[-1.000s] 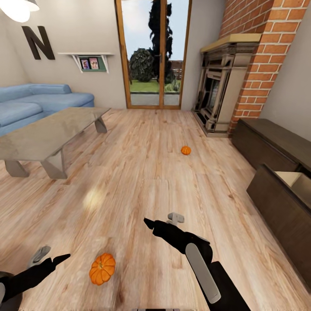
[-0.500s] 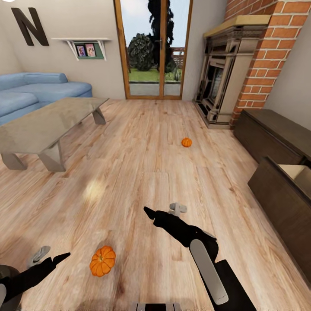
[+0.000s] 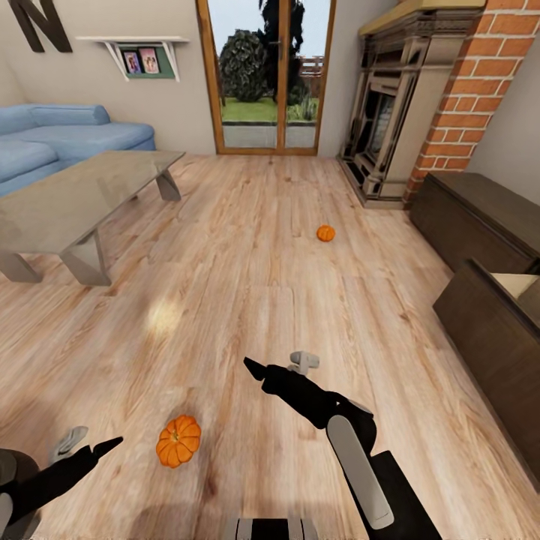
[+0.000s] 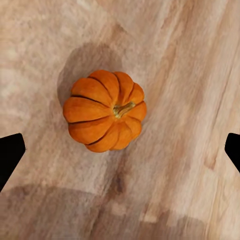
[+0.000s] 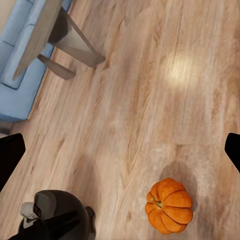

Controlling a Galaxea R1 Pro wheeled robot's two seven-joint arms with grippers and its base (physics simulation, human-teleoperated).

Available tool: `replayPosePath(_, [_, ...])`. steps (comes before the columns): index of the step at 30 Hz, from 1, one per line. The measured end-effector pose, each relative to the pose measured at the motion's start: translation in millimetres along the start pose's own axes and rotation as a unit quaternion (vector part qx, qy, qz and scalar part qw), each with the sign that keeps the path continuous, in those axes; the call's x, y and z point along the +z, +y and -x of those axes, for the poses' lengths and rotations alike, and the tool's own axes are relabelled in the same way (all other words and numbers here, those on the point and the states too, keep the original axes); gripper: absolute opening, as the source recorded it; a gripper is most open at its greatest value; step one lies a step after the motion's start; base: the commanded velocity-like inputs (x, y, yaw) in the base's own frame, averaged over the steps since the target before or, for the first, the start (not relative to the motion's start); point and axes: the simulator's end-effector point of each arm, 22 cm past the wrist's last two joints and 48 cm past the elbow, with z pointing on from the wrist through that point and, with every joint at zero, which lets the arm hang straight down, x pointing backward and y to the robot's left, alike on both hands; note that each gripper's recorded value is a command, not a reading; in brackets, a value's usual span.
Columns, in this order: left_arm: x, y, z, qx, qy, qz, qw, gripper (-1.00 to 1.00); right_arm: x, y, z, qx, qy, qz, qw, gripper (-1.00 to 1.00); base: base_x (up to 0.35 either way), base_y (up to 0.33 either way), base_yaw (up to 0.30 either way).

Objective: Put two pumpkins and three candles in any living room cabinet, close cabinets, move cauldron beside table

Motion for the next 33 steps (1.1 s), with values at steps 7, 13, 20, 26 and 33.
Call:
replayPosePath(7, [3.7,1.9,2.5,-0.029,-0.013,-0.012,0.9994,1.0,5.9,-15.8,-9.2,0.012,0.009,-0.01,0.9998,1.0,0.0,0.0,0.0])
replayPosePath(13, [7.7,10.0,-3.0,-0.035,-0.007,-0.006,0.9994,1.0,10.7,-26.1,-17.5,0.02,0.017,-0.015,0.9995,1.0,0.0,0.0,0.0])
replayPosePath(20, [12.4,18.2,-11.3,-0.039,0.003,-0.001,0.9992,1.0,16.0,-37.6,-27.3,0.03,0.026,-0.021,0.999,1.0,0.0,0.0,0.0])
replayPosePath(26, [16.5,25.8,-19.0,-0.044,0.012,0.005,0.999,1.0,22.3,-53.2,-33.9,0.041,0.02,-0.032,0.9984,1.0,0.0,0.0,0.0])
replayPosePath(33, [21.4,35.1,-28.9,-0.049,0.023,0.013,0.9984,1.0,28.6,-68.0,-50.2,0.053,0.032,-0.042,0.9972,1.0,0.0,0.0,0.0])
